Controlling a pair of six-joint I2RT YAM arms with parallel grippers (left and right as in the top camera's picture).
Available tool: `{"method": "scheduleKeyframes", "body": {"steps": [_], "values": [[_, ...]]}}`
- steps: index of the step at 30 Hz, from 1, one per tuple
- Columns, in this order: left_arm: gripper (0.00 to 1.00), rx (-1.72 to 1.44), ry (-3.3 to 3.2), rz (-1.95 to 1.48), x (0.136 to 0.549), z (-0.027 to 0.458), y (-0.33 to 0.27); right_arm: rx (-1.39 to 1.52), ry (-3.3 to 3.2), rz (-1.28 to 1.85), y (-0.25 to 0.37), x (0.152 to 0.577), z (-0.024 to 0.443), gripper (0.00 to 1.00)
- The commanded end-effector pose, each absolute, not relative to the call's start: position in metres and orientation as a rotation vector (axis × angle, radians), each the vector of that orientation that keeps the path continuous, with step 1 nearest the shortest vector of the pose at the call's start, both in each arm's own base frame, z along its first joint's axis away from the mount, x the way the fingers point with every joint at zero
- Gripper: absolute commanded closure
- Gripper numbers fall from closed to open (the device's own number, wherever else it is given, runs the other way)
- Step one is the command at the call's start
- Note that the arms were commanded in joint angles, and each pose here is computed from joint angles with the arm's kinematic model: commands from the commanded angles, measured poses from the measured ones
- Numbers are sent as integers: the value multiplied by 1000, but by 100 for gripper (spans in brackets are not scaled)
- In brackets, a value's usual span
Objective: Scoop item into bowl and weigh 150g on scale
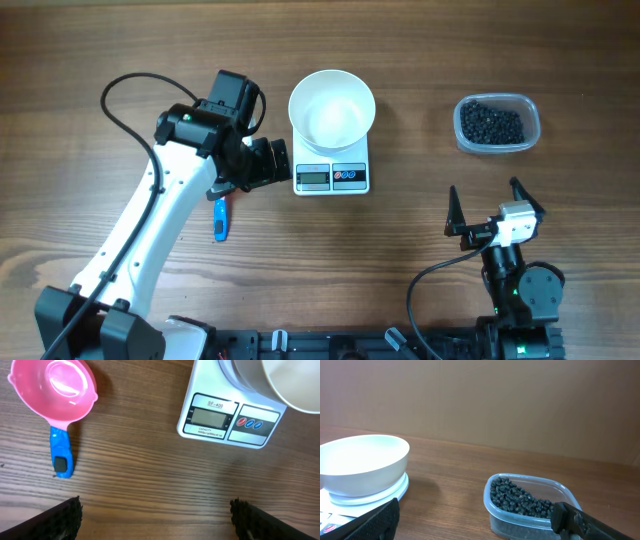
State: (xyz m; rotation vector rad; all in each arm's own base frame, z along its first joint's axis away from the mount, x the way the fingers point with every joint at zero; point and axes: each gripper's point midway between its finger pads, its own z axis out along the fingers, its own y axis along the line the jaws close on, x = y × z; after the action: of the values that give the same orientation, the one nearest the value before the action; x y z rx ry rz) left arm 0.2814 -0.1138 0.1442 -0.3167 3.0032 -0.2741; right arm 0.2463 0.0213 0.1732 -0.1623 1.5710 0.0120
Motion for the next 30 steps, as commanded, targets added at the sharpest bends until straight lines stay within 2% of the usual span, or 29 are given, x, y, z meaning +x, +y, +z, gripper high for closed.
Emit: {"method": "scheduleKeyframes", "body": {"steps": [1, 16, 30], "values": [[0, -336, 3024, -241, 280, 131, -109, -162, 1560, -1, 20, 246, 176, 0], [0, -348, 3123, -205, 277, 104, -111, -162, 1560, -1, 20, 246, 175, 0], [0, -320, 3127, -203, 278, 102, -111, -162, 1560, -1, 20, 246, 175, 0]]}}
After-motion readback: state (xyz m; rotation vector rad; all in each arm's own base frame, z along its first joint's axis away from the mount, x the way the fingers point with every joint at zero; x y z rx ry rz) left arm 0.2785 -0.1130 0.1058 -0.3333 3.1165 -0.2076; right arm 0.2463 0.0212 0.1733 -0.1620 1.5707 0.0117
